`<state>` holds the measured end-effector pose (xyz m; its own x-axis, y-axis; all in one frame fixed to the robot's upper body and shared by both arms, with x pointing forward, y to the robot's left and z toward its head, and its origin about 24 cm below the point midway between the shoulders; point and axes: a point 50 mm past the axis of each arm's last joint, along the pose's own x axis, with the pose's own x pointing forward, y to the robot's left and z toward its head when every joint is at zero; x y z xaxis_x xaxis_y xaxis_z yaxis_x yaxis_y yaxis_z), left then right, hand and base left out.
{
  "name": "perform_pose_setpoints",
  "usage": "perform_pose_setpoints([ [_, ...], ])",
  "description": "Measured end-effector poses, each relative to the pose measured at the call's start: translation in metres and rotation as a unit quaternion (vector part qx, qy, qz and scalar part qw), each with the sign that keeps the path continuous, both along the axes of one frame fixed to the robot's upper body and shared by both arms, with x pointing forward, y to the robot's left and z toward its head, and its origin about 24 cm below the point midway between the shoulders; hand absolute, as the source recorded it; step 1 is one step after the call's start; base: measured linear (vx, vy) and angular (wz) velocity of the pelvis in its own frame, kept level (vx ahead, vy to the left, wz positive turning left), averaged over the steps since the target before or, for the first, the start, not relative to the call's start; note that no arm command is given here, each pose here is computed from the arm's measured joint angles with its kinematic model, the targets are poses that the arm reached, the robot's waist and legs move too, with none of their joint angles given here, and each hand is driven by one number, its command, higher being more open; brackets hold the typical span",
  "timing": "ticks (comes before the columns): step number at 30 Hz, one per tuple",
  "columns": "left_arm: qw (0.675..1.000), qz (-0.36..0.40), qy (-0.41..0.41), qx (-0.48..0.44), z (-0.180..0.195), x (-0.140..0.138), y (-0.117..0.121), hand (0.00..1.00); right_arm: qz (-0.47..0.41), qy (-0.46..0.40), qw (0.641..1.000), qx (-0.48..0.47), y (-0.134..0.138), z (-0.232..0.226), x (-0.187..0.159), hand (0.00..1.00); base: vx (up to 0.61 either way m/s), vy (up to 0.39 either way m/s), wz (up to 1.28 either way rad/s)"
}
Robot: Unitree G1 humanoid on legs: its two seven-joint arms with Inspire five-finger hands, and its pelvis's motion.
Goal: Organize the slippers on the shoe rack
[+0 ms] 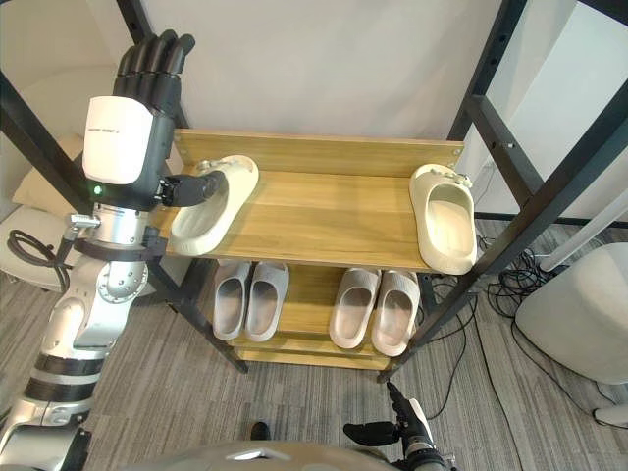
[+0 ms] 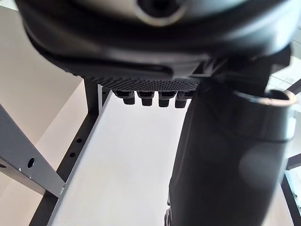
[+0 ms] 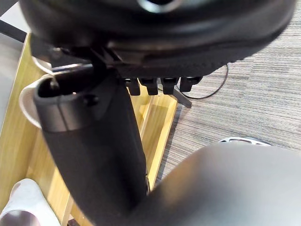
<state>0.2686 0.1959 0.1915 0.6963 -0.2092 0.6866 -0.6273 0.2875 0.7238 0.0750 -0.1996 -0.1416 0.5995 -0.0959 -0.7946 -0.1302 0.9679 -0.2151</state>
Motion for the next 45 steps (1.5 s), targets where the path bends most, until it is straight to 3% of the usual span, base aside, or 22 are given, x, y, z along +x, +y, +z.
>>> perform_pose_setpoints([
  [13, 0.992, 0.09, 0.078, 0.036, -0.03, 0.017, 0.031, 1.0, 0.0, -0.001, 1.0, -0.001, 0.0, 0.0, 0.002, 1.0, 0.0, 0.0, 0.0],
  [24, 0.99, 0.115, 0.074, 0.046, -0.024, 0.031, 0.034, 1.0, -0.002, -0.006, 1.0, 0.001, 0.002, 0.0, 0.005, 1.0, -0.01, 0.004, -0.04],
  [25, 0.989, 0.119, 0.071, 0.045, -0.023, 0.032, 0.035, 0.0, -0.002, -0.007, 1.0, 0.001, 0.002, 0.0, 0.006, 1.0, -0.01, 0.016, -0.09],
  [45, 0.988, 0.11, 0.102, 0.03, -0.024, 0.051, 0.028, 0.0, -0.011, -0.017, 1.0, -0.004, 0.004, 0.001, 0.012, 1.0, 0.0, 0.001, -0.01],
])
